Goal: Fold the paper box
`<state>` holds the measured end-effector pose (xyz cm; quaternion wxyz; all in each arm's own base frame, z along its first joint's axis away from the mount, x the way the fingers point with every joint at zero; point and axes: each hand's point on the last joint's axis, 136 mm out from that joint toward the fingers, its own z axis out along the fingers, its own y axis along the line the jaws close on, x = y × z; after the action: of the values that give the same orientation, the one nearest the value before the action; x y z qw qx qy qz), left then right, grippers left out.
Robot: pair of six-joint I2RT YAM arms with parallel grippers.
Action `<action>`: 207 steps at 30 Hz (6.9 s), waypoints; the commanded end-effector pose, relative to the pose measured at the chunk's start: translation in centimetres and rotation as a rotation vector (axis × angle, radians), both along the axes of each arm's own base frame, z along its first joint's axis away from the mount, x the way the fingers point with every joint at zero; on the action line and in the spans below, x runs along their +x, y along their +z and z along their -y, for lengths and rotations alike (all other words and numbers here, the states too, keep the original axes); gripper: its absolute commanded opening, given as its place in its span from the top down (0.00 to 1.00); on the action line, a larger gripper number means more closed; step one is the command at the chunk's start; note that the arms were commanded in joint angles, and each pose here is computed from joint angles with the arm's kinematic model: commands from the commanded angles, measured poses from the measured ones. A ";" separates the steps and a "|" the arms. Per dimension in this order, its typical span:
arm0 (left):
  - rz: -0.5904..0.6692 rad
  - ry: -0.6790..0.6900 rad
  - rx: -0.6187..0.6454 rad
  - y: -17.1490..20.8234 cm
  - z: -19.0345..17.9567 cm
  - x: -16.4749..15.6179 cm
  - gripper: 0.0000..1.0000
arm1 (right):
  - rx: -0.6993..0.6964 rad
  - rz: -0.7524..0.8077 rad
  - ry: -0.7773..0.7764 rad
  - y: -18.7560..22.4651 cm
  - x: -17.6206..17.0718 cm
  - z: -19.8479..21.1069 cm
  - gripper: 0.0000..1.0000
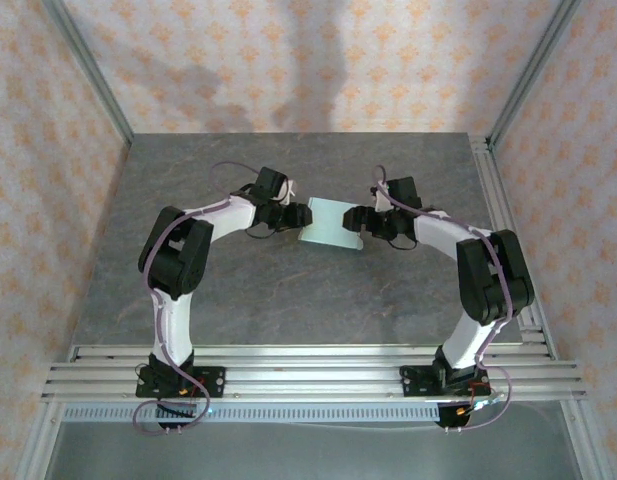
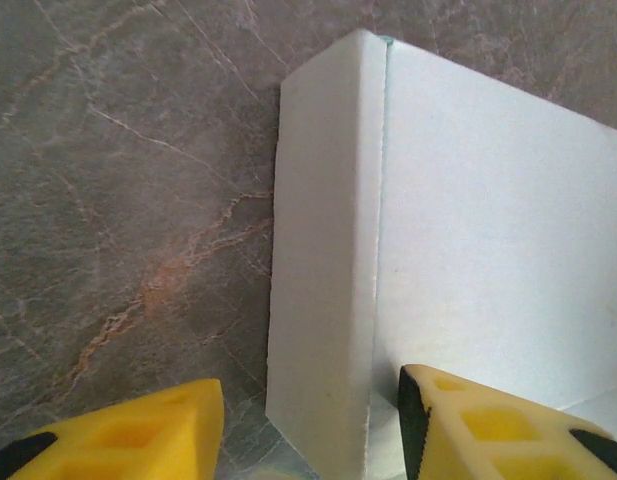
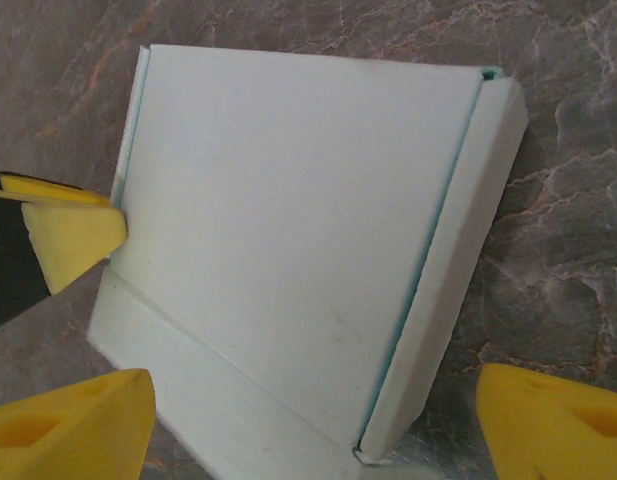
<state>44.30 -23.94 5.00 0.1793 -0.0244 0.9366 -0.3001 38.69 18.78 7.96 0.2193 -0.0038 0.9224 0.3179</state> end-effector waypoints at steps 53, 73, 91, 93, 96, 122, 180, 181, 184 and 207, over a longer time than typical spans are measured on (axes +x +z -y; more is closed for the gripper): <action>-0.086 -0.120 -0.143 -0.2 -1.8 -0.4 0.54 | 0.567 -0.010 -0.226 3.8 5.3 -2.6 0.60; 0.757 -0.187 0.361 13.7 -4.8 -2.1 0.00 | 0.536 0.114 -0.225 12.5 4.0 -1.1 0.64; 1.577 -0.526 1.048 20.9 0.1 -9.0 0.00 | 0.684 0.047 -0.140 21.0 0.6 -1.7 0.67; 1.602 -0.539 1.074 21.3 0.2 -9.3 0.01 | 0.718 0.013 -0.119 21.4 -0.1 -2.0 0.67; 1.644 -0.507 1.093 22.5 -0.2 -9.8 0.01 | 0.735 -0.030 -0.086 21.6 -1.5 -2.3 0.69; 1.771 -0.685 1.234 23.3 2.1 -11.4 0.38 | 0.744 -0.156 -0.077 20.8 -6.5 -2.0 0.73; 0.610 -0.935 0.461 7.9 -2.8 -18.2 0.65 | -0.259 0.481 0.345 17.4 -12.0 2.7 0.16; 0.600 -0.940 0.458 7.7 -2.8 -18.2 0.65 | -0.275 0.476 0.370 17.0 -11.9 2.4 0.16; 0.552 -0.951 0.456 6.8 -2.7 -18.0 0.65 | -0.319 0.442 0.462 15.6 -11.7 1.1 0.18; 0.459 -0.921 0.445 3.6 -2.7 -17.2 0.65 | -0.323 0.387 0.800 9.5 -9.2 -4.1 0.58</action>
<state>27.40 -21.95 9.88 0.2598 0.4969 0.8148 -0.1475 29.14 22.11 16.62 0.2329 -0.4286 0.8457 0.2165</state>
